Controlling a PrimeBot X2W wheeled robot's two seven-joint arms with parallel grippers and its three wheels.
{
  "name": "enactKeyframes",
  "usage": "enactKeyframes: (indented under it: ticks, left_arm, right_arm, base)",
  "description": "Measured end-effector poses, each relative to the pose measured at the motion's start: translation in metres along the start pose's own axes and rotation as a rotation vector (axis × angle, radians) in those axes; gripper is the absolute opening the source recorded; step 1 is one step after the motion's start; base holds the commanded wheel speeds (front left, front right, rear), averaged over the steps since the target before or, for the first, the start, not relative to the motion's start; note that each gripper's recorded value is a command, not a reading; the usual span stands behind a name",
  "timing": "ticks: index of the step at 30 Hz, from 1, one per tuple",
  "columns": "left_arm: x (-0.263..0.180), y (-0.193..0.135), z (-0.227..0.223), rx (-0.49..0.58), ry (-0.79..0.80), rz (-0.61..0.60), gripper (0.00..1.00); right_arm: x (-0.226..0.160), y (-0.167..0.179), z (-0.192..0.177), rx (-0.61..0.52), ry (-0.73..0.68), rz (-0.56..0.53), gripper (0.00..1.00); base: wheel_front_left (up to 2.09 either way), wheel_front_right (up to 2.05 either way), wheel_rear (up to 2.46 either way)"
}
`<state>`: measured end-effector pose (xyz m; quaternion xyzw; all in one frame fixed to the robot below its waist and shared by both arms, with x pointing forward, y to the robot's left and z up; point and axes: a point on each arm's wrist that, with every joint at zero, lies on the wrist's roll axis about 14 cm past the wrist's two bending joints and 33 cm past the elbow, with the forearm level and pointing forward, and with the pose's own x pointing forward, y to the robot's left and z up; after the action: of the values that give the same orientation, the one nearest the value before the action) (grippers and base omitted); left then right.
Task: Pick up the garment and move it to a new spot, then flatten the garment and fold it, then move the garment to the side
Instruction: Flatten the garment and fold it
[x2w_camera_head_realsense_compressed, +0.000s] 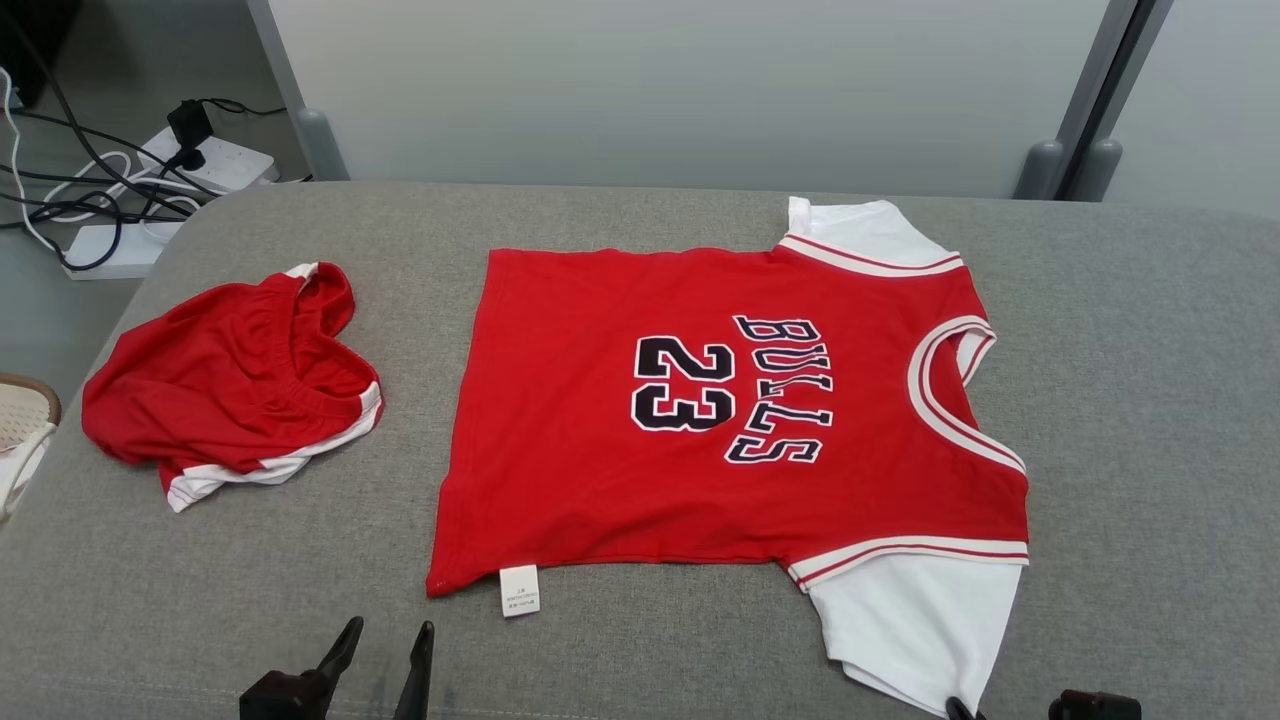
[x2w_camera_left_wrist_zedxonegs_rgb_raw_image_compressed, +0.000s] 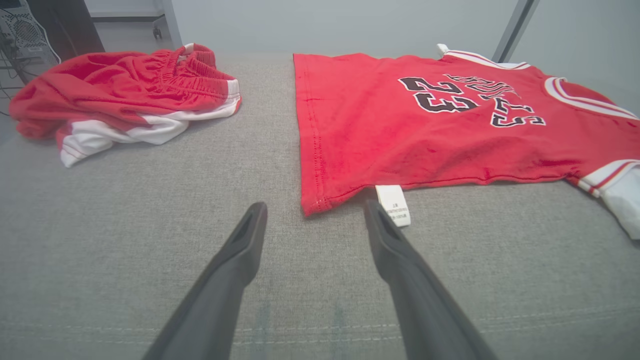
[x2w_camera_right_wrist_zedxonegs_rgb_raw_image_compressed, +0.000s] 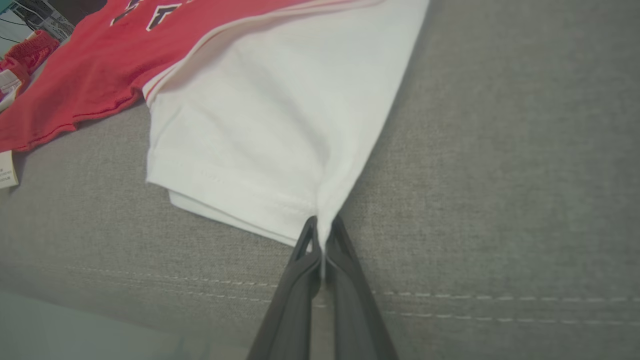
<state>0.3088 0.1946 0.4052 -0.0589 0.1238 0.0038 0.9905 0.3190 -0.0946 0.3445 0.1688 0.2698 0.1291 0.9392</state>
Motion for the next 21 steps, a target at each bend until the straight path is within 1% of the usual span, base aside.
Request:
enactKeyframes:
  ticks: [4,9,14,17,21]
  left_arm:
    - [0.007,-0.003,0.004,0.003,-0.006,-0.012,1.00]
    - [0.014,-0.009,0.002,0.011,0.010,-0.040,1.00]
    - [0.021,-0.024,-0.008,0.032,0.050,-0.097,1.00]
    - [0.025,-0.032,-0.013,0.081,0.078,-0.141,1.00]
    - [0.032,-0.029,-0.025,0.185,0.134,-0.181,1.00]
  right_arm:
    - [-0.004,-0.006,-0.004,-0.013,0.016,0.002,0.00]
    - [-0.011,-0.019,-0.006,-0.018,0.024,-0.022,0.00]
    - [-0.016,-0.029,-0.007,-0.015,0.027,-0.045,0.00]
    - [-0.017,-0.033,-0.008,-0.016,0.031,-0.053,0.00]
    - [-0.018,-0.037,-0.009,-0.013,0.036,-0.060,0.00]
  base:
    - [0.00,0.00,0.00]
    - [0.00,0.00,0.00]
    - [0.00,0.00,0.00]
    - [0.00,0.00,0.00]
    - [0.00,0.00,0.00]
